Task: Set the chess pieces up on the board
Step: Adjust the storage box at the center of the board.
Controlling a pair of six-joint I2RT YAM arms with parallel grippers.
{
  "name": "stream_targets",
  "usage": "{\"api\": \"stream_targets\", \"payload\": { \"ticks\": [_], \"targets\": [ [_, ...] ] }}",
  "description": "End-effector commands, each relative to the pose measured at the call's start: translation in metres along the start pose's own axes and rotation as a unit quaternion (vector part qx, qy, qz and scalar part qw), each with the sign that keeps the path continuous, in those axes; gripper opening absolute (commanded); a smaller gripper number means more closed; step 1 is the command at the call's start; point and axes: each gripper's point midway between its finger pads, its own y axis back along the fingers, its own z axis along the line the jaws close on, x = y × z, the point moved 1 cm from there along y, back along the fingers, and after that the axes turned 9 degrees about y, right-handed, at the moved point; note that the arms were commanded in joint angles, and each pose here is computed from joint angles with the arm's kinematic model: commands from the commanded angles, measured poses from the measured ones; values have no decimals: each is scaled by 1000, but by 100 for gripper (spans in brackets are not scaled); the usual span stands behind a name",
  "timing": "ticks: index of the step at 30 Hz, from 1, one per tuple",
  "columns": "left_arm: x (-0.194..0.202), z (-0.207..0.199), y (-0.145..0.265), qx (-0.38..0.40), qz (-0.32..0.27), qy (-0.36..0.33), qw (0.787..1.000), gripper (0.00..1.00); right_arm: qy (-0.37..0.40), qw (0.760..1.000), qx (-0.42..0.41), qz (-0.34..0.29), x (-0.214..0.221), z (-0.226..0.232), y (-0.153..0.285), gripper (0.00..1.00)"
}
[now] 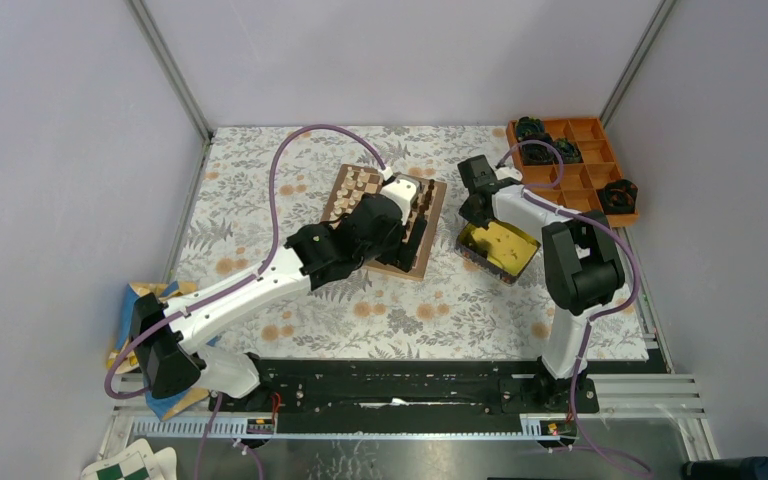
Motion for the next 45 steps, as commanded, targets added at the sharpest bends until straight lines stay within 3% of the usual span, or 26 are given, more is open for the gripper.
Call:
{"api": "stream_targets", "payload": {
  "ticks": [1,13,20,28,36,45],
  "targets": [
    [-3,2,6,7,-8,-6,1000,85,-33,999,10,-10,-6,-3,12,2],
    [2,4,5,11,-4,-7,1000,85,-38,999,3,-6,7,13,37,0],
    [4,3,5,18,-5,-7,1000,85,-98,992,75,-37,-5,10,52,0],
    [9,5,11,24,-5,-6,1000,85,-205,966,140,-69,-16,-2,49,0],
    [13,8,18,27,-7,-4,1000,85,-290,933,203,-55,-1,-20,25,0],
    [20,10,23,36,-3,-3,999,85,-365,894,247,-77,-26,-31,12,0]
  ]
}}
